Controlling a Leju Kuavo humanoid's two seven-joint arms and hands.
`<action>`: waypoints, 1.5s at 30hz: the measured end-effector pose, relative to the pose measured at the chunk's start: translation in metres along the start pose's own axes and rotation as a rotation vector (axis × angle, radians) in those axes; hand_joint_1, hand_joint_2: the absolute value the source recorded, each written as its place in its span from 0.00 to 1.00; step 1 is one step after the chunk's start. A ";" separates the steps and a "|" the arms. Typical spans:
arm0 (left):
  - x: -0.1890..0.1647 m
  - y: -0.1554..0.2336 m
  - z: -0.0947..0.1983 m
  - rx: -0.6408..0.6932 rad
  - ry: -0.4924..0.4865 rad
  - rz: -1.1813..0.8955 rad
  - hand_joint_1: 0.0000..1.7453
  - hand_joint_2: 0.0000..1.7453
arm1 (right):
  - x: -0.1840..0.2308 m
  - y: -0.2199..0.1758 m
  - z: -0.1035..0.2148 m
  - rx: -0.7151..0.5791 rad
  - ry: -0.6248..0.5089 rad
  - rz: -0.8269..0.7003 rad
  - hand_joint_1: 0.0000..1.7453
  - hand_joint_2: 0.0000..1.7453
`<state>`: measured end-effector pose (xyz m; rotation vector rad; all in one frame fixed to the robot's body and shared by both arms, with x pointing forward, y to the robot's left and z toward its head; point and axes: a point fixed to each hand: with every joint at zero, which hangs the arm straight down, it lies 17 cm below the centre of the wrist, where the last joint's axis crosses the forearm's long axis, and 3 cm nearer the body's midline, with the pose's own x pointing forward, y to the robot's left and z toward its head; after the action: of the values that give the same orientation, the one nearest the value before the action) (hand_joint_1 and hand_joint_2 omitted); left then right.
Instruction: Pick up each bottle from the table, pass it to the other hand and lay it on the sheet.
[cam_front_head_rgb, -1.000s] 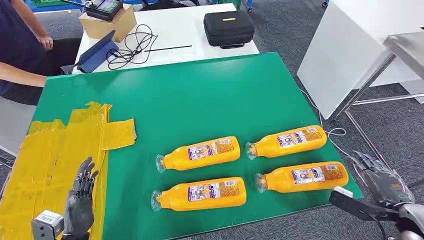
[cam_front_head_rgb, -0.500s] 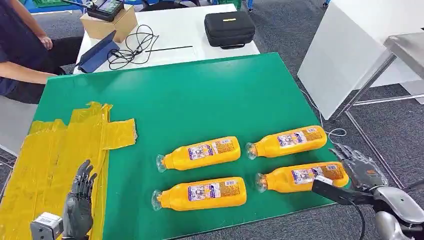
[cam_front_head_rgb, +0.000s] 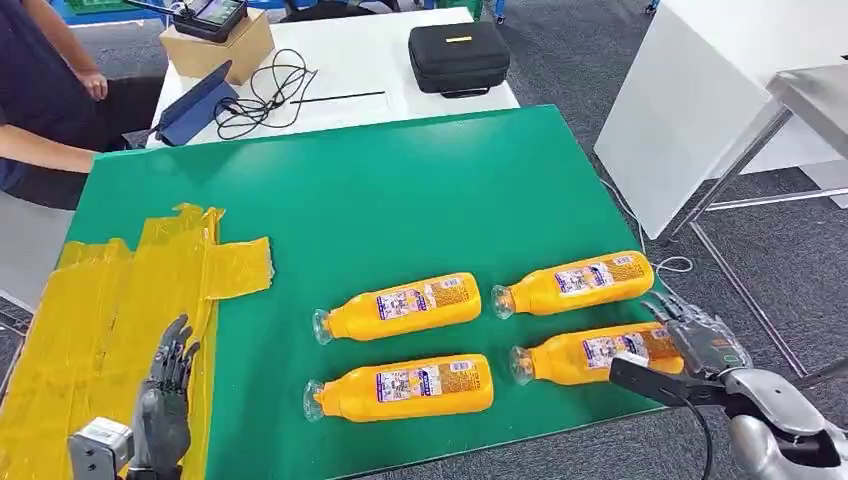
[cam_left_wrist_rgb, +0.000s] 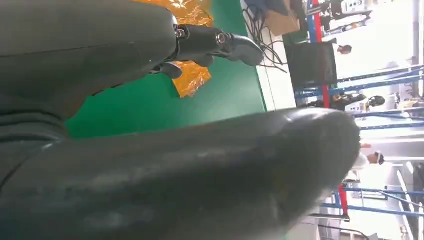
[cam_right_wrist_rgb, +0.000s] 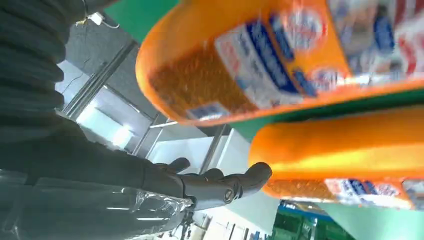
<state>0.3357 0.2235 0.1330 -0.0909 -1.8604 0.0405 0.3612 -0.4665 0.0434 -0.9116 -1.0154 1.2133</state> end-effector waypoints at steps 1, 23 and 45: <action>0.001 -0.001 -0.001 -0.001 -0.002 0.002 0.00 0.00 | -0.001 0.002 -0.001 0.005 0.005 -0.001 0.00 1.00; 0.000 0.008 -0.007 0.052 0.016 -0.014 0.00 0.00 | 0.016 0.080 -0.032 0.220 0.008 0.011 1.00 1.00; 0.012 0.029 0.010 0.104 -0.023 0.039 0.00 1.00 | 0.042 0.051 0.033 0.196 -0.236 -0.224 1.00 1.00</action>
<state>0.3241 0.2535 0.1398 -0.0549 -1.8756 0.1660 0.3174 -0.4176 0.0102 -0.4956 -1.1305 1.2231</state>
